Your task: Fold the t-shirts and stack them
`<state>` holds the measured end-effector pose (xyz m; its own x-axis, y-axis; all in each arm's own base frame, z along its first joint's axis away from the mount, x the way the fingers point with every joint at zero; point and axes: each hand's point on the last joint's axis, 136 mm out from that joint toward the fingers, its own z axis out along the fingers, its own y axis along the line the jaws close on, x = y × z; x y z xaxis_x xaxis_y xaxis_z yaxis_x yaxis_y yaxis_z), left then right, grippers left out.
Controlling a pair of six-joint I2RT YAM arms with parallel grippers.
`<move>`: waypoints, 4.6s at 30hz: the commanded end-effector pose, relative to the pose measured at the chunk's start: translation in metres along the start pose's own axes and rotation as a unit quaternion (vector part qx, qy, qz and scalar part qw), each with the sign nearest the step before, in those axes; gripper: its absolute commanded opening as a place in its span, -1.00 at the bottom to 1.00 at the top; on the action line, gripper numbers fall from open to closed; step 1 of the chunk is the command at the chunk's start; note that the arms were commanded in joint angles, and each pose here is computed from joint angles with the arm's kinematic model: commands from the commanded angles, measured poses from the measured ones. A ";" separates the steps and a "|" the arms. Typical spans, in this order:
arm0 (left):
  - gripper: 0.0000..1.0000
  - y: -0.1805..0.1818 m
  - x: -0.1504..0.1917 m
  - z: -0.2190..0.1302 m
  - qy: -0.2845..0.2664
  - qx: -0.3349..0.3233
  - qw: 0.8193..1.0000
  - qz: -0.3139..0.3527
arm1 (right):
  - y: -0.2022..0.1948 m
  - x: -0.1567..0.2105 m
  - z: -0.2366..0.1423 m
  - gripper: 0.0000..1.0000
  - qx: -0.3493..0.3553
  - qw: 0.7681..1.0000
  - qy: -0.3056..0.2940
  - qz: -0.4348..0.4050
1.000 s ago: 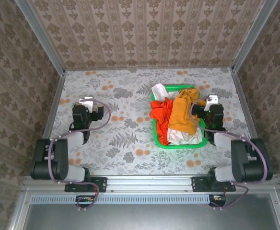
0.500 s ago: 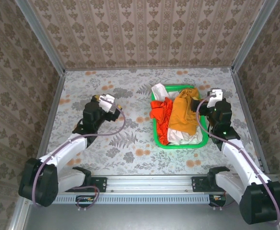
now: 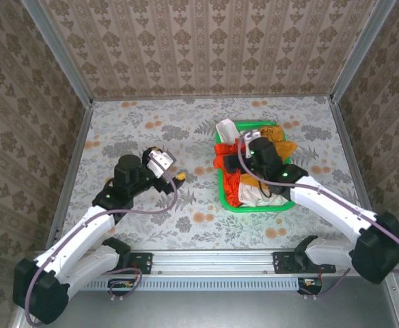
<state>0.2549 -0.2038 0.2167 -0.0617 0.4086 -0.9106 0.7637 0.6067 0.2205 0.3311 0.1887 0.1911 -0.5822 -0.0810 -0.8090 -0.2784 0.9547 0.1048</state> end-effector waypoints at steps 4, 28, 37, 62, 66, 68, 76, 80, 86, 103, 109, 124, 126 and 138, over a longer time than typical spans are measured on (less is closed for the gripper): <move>1.00 -0.021 0.001 -0.017 -0.009 0.035 0.999 -0.038 | 0.025 0.022 0.028 0.99 0.044 0.997 0.067 0.012; 1.00 -0.019 0.009 -0.003 -0.005 0.034 0.998 -0.047 | 0.013 0.076 0.081 -0.62 0.130 0.971 0.201 -0.010; 1.00 -0.004 -0.021 0.014 -0.006 0.030 0.997 -0.075 | -0.027 0.048 0.081 -1.00 0.133 0.972 0.186 -0.049; 1.00 0.052 -0.045 0.056 0.006 -0.037 0.987 -0.156 | -0.181 0.008 0.127 -1.00 0.181 0.963 0.177 -0.092; 1.00 0.045 -0.042 0.059 0.003 -0.022 0.990 -0.139 | -0.200 -0.002 0.128 -1.00 0.189 0.964 0.167 -0.089; 1.00 0.043 -0.040 0.063 0.007 -0.015 0.991 -0.130 | -0.209 -0.007 0.130 -1.00 0.193 0.963 0.166 -0.089; 1.00 0.036 -0.041 0.070 0.013 0.006 0.994 -0.107 | -0.212 -0.037 0.120 -0.92 0.185 0.969 0.146 -0.073; 1.00 0.036 -0.041 0.070 0.012 0.006 0.995 -0.103 | -0.188 -0.058 0.091 0.10 0.150 0.984 0.093 -0.027; 1.00 0.034 -0.040 0.071 0.012 0.010 0.995 -0.100 | -0.157 -0.043 0.088 0.40 0.108 0.989 0.101 0.015; 1.00 0.032 -0.033 0.068 0.016 0.008 0.994 -0.104 | -0.183 0.017 0.136 -0.52 0.204 0.947 0.247 0.008; 1.00 0.032 -0.033 0.067 0.016 0.009 0.994 -0.105 | -0.194 -0.002 0.130 -1.00 0.215 0.949 0.229 -0.004; 1.00 0.025 -0.040 0.073 0.014 0.023 0.994 -0.102 | -0.285 -0.024 0.148 -1.00 0.259 0.942 0.212 -0.004; 1.00 0.024 -0.041 0.074 0.014 0.025 0.994 -0.102 | -0.296 -0.025 0.151 -1.00 0.262 0.942 0.209 0.003; 0.99 0.018 -0.042 0.079 0.017 0.031 0.994 -0.099 | -0.328 -0.030 0.170 -1.00 0.260 0.942 0.212 -0.027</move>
<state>0.3201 -0.2567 0.2175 -0.2746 0.3163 -0.9080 0.7570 0.6534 -0.0013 0.5674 -0.0721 0.1026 -0.8411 -0.0975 -0.5320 0.0855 0.9473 -0.3087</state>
